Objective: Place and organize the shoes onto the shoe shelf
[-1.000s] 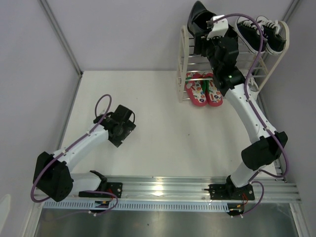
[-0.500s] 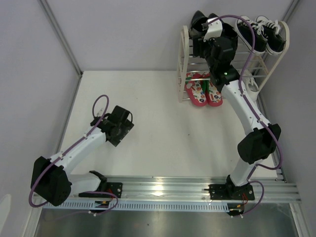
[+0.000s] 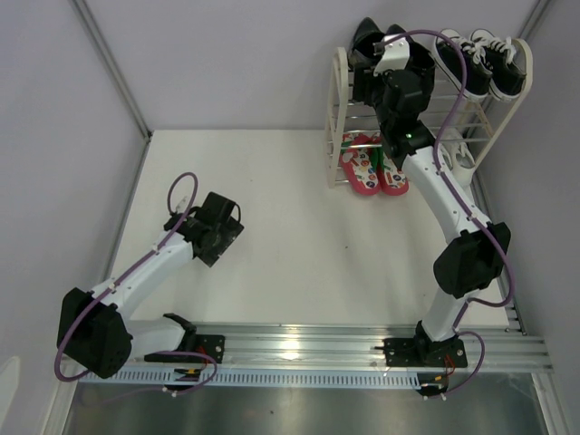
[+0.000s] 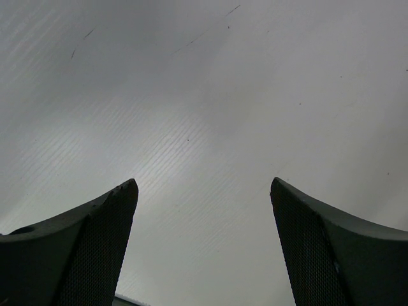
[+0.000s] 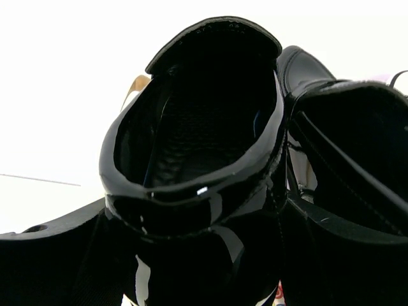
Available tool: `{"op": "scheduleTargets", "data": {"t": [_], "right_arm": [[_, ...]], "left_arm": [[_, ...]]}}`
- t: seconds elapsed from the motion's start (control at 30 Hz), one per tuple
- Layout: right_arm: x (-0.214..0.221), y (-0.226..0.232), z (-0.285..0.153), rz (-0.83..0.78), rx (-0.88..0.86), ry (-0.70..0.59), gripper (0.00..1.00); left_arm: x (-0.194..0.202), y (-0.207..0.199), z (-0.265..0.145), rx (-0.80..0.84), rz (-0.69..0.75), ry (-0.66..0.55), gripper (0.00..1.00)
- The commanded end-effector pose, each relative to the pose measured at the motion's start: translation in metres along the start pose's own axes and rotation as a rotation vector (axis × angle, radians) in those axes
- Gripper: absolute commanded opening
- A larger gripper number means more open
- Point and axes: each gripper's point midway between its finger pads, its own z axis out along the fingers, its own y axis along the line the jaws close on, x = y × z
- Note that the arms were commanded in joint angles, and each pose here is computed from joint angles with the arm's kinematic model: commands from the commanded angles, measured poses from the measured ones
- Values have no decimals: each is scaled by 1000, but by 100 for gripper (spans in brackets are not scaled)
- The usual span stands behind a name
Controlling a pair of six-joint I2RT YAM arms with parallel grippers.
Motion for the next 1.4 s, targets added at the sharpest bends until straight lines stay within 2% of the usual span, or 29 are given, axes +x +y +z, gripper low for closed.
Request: {"op": "scheduleTargets", "data": {"t": [0.0, 0.17, 0.2, 0.27, 0.47, 0.6, 0.9, 1.0, 1.1, 1.2, 1.27, 1.37], "right_arm": [[-27, -30, -8, 71, 126, -86, 3], [-13, -29, -10, 71, 122, -43, 22], [-12, -29, -11, 65, 120, -33, 37], [-12, -27, -13, 54, 109, -23, 53], [-34, -22, -21, 21, 86, -52, 82], [-49, -10, -28, -16, 43, -21, 99], [-126, -9, -61, -18, 19, -149, 99], [-152, -9, -77, -17, -18, -209, 99], [-164, -23, -92, -29, 18, -226, 99], [-154, -50, -93, -18, 97, -183, 99], [-136, -82, -91, 18, 156, -118, 99], [-117, -114, -95, 23, 223, -60, 99]], "left_arm": [[-8, -1, -2, 21, 10, -31, 88], [-8, -1, -2, 22, 16, -29, 88], [-8, -1, -2, 22, 13, -28, 88], [-8, -1, -1, 23, 13, -25, 88], [-5, -2, -1, 30, 8, -13, 88], [-4, -4, -1, 39, 9, -6, 88], [-6, -5, -4, 67, 17, -15, 88], [-9, -12, -7, 106, 30, -29, 87], [-16, -28, -16, 188, 82, -50, 87], [-19, -50, -29, 315, 223, -65, 89], [-26, -75, -48, 460, 329, -106, 90], [-26, -97, -71, 616, 413, -129, 92]]}}
